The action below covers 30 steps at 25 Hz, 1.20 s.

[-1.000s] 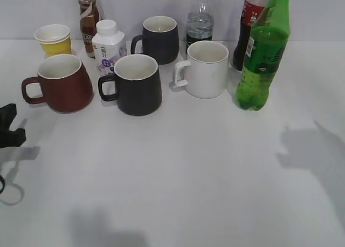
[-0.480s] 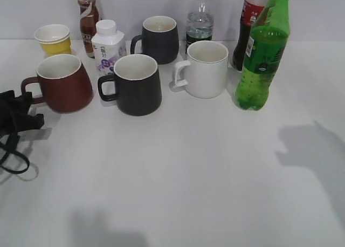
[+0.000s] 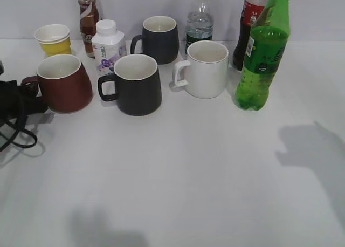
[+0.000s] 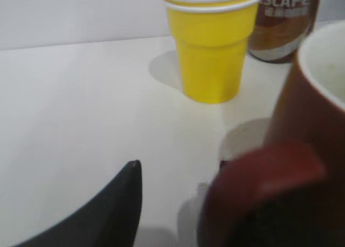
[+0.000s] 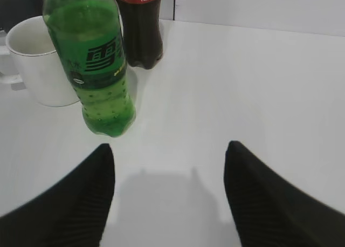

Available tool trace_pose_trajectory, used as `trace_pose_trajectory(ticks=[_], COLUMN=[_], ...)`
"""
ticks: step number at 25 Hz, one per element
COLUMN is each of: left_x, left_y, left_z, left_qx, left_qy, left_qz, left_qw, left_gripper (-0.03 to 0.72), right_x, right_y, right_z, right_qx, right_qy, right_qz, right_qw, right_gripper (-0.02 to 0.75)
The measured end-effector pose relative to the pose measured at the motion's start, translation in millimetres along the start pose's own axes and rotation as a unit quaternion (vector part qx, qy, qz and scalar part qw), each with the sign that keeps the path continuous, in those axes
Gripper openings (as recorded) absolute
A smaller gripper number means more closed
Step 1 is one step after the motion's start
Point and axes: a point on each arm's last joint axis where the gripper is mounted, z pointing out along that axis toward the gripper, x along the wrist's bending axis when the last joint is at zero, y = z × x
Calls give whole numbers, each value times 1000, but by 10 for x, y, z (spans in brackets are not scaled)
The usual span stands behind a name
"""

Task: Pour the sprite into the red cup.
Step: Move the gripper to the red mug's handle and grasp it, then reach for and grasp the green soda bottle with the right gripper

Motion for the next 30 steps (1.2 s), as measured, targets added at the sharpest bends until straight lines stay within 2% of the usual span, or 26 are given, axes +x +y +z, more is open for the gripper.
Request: trace_pose_trajectory(ticks=[6, 11, 16, 20, 24, 27, 30], left_x=[7, -35, -53, -54, -42, -19, 5], left_y=[28, 40, 73, 87, 115, 165, 324], left_z=[206, 364, 538, 555, 410, 168, -111], left_qx=[0, -16, -30, -33, -23, -11, -32], left_qy=[-24, -44, -46, -46, -46, -46, -45], left_qz=[18, 31, 33, 33, 35, 38, 38], left_qw=[1000, 998, 998, 998, 998, 998, 998], left_gripper=[334, 241, 96, 88, 83, 78, 76], right_x=[0, 0, 0, -1, -3, -3, 24], right_y=[0, 0, -2, 27, 110, 117, 95], right_z=[0, 0, 0, 0, 2, 98, 244], right_qx=[0, 0, 0, -16, -61, -67, -61], right_qy=[0, 0, 0, 0, -2, -2, 5], right_qz=[0, 0, 0, 0, 0, 3, 0], right_qw=[1000, 1000, 1000, 1000, 998, 998, 998], right_gripper=[479, 479, 479, 479, 459, 455, 456])
